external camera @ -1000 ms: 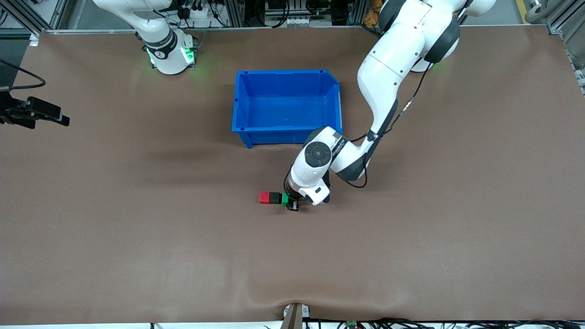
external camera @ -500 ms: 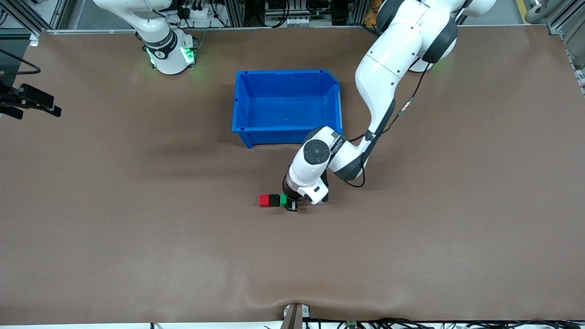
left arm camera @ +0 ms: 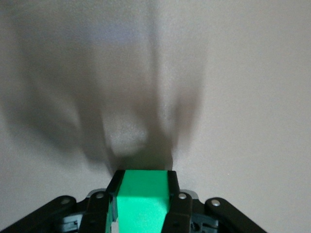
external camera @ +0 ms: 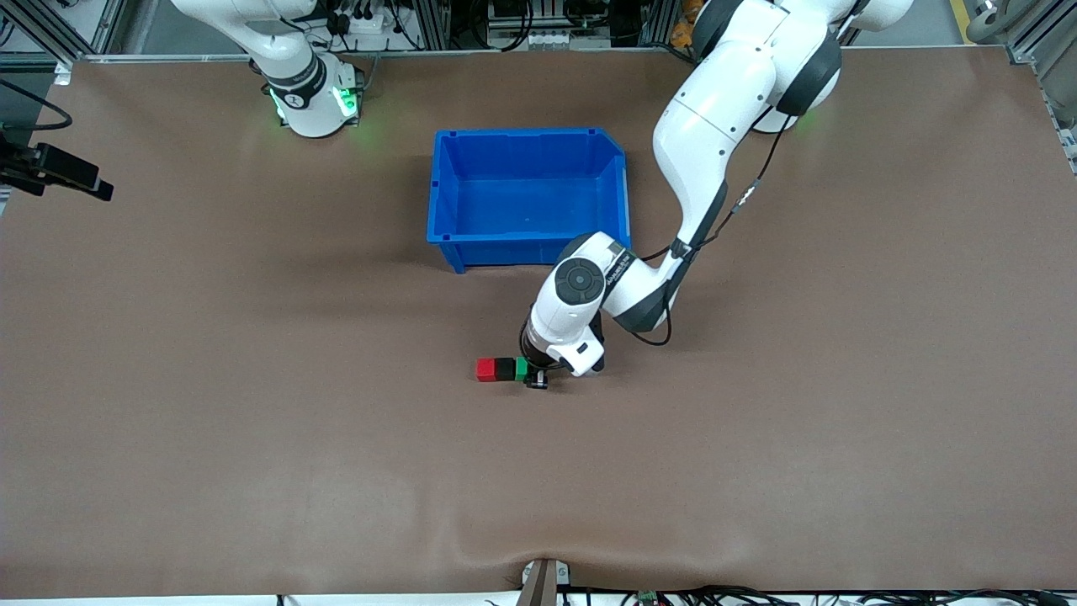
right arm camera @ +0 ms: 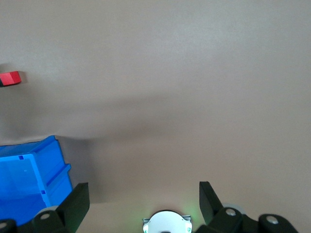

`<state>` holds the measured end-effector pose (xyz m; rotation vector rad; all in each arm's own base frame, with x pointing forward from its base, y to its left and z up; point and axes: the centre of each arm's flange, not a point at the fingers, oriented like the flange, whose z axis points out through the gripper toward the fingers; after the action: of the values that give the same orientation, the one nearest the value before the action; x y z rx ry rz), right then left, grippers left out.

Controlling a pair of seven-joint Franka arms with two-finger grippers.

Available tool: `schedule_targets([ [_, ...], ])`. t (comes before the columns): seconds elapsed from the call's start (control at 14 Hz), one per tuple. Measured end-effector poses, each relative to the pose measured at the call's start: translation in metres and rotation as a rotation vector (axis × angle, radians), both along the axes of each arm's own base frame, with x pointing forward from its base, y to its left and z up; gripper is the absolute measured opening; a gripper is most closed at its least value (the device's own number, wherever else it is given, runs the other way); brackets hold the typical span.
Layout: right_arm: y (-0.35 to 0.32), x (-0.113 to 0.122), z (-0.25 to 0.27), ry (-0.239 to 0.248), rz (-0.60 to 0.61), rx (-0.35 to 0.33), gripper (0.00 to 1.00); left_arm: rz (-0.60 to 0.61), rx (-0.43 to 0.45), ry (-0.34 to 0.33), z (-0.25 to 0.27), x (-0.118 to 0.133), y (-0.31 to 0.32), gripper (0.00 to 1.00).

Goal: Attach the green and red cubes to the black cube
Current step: 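Press the green cube against the black cube with the left gripper, then open the left gripper and lift it off the green cube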

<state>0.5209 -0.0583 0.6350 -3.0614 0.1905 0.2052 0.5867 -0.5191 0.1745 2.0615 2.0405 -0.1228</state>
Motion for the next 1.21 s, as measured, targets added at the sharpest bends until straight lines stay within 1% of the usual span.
schedule_targets([
  [0.21,-0.001,0.000,0.002,-0.007,-0.011,0.013,1.00,-0.010,0.047,0.057,0.003,-0.003,0.002,0.40],
  [0.43,-0.002,0.002,0.000,-0.001,-0.045,0.013,1.00,-0.013,0.087,0.098,0.014,-0.003,0.007,0.40],
  [0.64,-0.012,0.001,0.000,0.001,-0.075,0.012,1.00,-0.028,0.100,0.109,0.026,-0.004,0.008,0.40],
  [0.93,-0.019,0.000,-0.001,-0.002,-0.088,0.018,1.00,-0.034,0.110,0.121,0.021,-0.008,0.008,0.41],
  [1.0,-0.018,0.001,-0.001,-0.003,-0.088,0.017,1.00,-0.037,0.111,0.121,0.020,-0.008,0.008,0.45],
  [1.07,-0.020,0.000,-0.001,-0.002,-0.091,0.014,1.00,-0.046,0.112,0.118,0.021,-0.008,0.008,0.46],
  [1.21,-0.027,-0.001,-0.001,-0.002,-0.104,0.009,1.00,-0.102,0.111,0.100,0.025,-0.005,0.009,0.61],
])
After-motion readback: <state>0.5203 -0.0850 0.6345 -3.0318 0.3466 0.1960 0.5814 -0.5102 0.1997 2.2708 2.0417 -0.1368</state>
